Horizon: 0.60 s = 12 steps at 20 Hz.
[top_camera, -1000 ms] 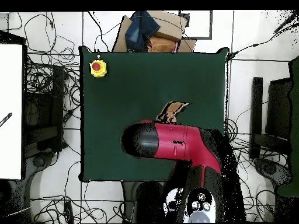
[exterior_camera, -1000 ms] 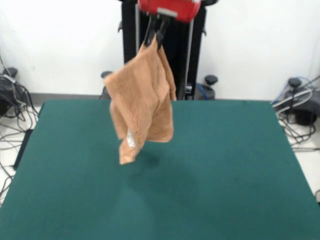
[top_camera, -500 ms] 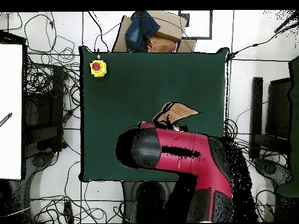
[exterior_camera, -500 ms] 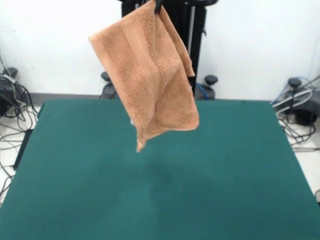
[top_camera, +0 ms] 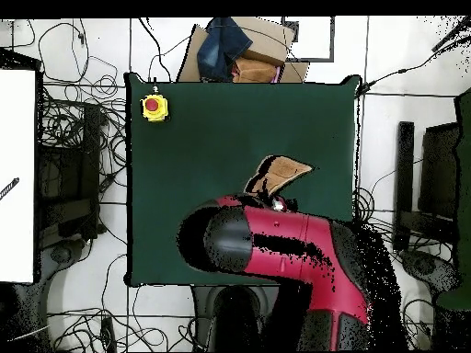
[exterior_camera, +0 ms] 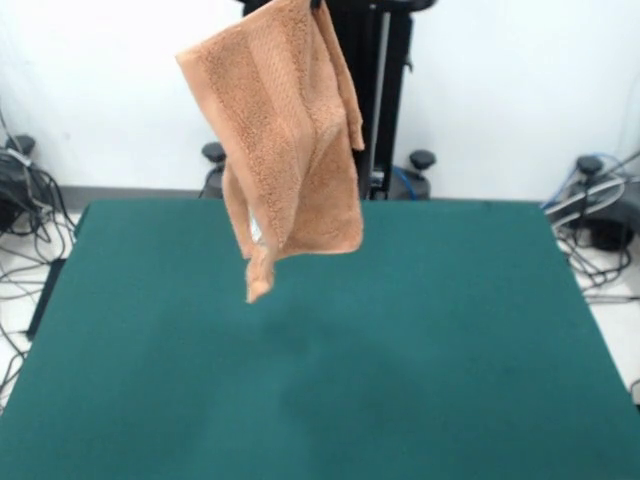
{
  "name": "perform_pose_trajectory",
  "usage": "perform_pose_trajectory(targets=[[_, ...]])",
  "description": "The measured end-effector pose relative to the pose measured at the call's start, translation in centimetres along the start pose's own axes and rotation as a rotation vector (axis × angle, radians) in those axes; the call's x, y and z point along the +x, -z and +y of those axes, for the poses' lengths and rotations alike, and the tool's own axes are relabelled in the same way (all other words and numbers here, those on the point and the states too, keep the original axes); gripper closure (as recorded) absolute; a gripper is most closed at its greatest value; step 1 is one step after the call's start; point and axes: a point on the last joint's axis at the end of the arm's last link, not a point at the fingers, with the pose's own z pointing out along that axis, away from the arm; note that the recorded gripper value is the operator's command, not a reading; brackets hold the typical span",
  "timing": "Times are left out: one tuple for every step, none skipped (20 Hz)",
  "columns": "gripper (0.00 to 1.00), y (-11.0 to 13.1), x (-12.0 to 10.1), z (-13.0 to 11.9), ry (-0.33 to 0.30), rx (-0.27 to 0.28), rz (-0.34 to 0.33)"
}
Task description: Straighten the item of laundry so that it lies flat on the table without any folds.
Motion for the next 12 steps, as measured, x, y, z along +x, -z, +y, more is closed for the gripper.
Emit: perform_pose_trajectory(targets=[[1.00, 0.0, 0.0, 0.1, 0.003, 0.000, 0.000], [1.00, 0.0, 0.0, 0.2, 0.003, 0.000, -0.001], [1.00, 0.0, 0.0, 0.2, 0.004, 0.000, -0.001], [1.00, 0.0, 0.0, 0.2, 0.004, 0.000, -0.001], [1.00, 0.0, 0.0, 0.3, 0.005, -0.002, -0.001], [1.00, 0.0, 0.0, 0.3, 0.004, -0.004, 0.000], [1.00, -0.1, 0.0, 0.4, 0.004, -0.007, 0.000], [1.00, -0.1, 0.0, 0.5, 0.004, -0.009, -0.001], [1.00, -0.1, 0.0, 0.6, 0.006, -0.009, -0.002], [1.00, -0.1, -0.1, 0.8, 0.009, -0.009, -0.002], [1.00, -0.1, -0.1, 1.0, 0.013, -0.009, -0.002], [1.00, 0.0, -0.1, 1.3, 0.017, -0.009, -0.002]])
